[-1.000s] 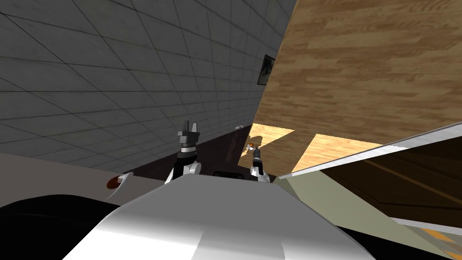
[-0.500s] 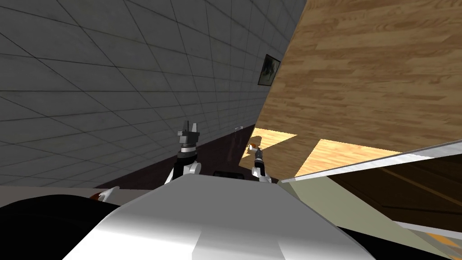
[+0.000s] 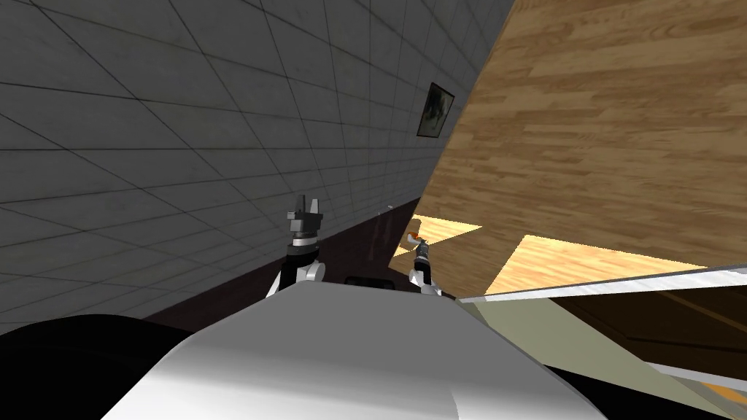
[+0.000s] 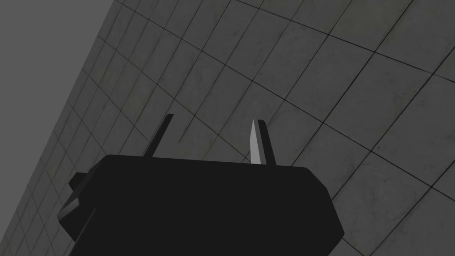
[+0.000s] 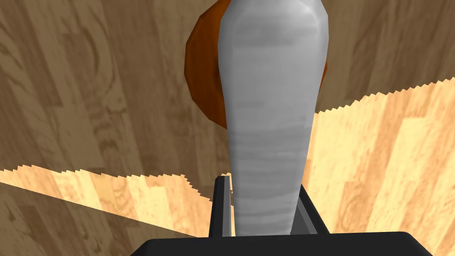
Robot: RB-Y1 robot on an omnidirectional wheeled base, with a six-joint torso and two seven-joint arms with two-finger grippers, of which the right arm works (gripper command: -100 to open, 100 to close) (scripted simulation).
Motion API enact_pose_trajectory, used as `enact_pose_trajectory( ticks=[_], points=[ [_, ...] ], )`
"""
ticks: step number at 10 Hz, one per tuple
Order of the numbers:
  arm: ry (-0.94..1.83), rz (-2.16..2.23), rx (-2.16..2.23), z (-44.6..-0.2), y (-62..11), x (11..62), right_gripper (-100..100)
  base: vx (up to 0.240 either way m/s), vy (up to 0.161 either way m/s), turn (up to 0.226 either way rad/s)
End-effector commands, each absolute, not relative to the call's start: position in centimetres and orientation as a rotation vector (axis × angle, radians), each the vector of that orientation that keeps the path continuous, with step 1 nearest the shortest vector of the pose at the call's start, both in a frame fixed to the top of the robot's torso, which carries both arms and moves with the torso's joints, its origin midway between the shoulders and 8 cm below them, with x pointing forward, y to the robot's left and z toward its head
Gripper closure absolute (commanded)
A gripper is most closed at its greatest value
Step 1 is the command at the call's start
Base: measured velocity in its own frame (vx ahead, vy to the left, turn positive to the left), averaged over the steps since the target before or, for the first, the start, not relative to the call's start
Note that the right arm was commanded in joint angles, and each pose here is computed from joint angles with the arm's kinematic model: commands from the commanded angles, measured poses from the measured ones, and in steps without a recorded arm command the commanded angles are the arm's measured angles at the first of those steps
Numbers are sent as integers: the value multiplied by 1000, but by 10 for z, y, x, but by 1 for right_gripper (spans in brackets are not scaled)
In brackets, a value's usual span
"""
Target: Push the door open
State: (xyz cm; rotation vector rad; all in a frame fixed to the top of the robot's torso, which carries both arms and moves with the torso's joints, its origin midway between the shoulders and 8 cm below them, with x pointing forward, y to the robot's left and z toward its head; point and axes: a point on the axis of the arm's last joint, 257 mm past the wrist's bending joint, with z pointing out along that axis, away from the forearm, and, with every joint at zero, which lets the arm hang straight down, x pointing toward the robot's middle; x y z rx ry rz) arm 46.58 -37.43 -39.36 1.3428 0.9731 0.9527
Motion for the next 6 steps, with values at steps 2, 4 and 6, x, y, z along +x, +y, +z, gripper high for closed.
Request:
enact_pose_trajectory(
  ticks=[2,4,6],
  points=[
    [951,949,1351,-391,-376,467,100,178,58,-43],
    [932,917,1359,-392,-396,459,100,88,8,-47],
    [912,899,1367,-391,-405,456,100,208,27,-49]
  ],
)
